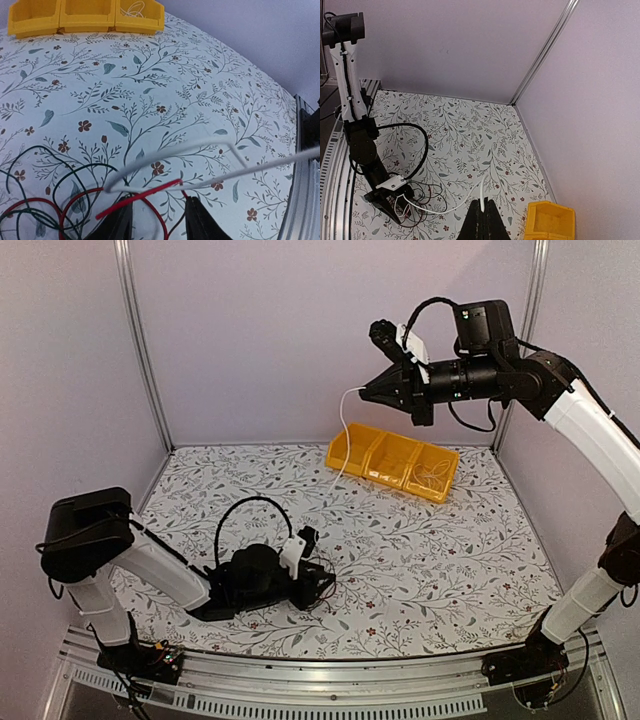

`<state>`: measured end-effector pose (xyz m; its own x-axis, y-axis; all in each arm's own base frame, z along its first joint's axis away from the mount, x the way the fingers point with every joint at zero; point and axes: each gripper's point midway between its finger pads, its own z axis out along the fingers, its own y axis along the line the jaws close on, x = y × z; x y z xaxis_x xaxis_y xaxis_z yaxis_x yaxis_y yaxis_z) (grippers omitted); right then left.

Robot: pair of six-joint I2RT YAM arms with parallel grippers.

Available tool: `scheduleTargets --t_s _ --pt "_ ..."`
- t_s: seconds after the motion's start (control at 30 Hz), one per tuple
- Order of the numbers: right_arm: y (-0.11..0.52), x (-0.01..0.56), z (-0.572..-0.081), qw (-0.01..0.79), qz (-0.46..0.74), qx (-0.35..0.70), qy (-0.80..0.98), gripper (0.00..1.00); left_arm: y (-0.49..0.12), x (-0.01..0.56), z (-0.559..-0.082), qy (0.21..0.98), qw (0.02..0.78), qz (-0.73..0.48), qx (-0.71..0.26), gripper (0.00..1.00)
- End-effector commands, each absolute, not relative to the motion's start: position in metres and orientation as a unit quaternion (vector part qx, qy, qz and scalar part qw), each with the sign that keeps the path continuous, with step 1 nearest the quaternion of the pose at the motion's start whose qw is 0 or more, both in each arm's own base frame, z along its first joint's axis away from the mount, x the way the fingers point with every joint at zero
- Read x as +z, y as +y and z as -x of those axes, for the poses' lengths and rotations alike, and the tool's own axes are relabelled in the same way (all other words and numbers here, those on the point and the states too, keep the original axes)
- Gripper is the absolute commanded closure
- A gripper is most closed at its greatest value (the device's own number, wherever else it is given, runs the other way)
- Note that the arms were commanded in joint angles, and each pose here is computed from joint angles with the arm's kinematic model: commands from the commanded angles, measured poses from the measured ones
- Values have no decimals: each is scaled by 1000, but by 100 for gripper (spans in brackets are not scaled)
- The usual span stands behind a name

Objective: Untangle the cables

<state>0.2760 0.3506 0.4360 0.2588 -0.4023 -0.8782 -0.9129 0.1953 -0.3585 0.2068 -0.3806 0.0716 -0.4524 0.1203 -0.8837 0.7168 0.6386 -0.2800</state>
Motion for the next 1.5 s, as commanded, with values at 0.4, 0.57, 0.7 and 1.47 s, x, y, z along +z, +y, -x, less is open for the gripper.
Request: scheduleTargets --t_s 0.4,0.57,0.7,1.47 --pt "310 523 -298 635 525 181 538 100 -381 54 -238 794 479 -195 -320 100" --pt "285 566 -301 678 495 160 519 100 -374 34 -239 806 461 -184 -323 100" --pt "272 582 -306 698 479 139 514 100 -374 16 -236 815 440 -180 -330 100" --pt "219 458 -396 637 441 88 627 100 -373 157 -242 767 530 -212 -292 67"
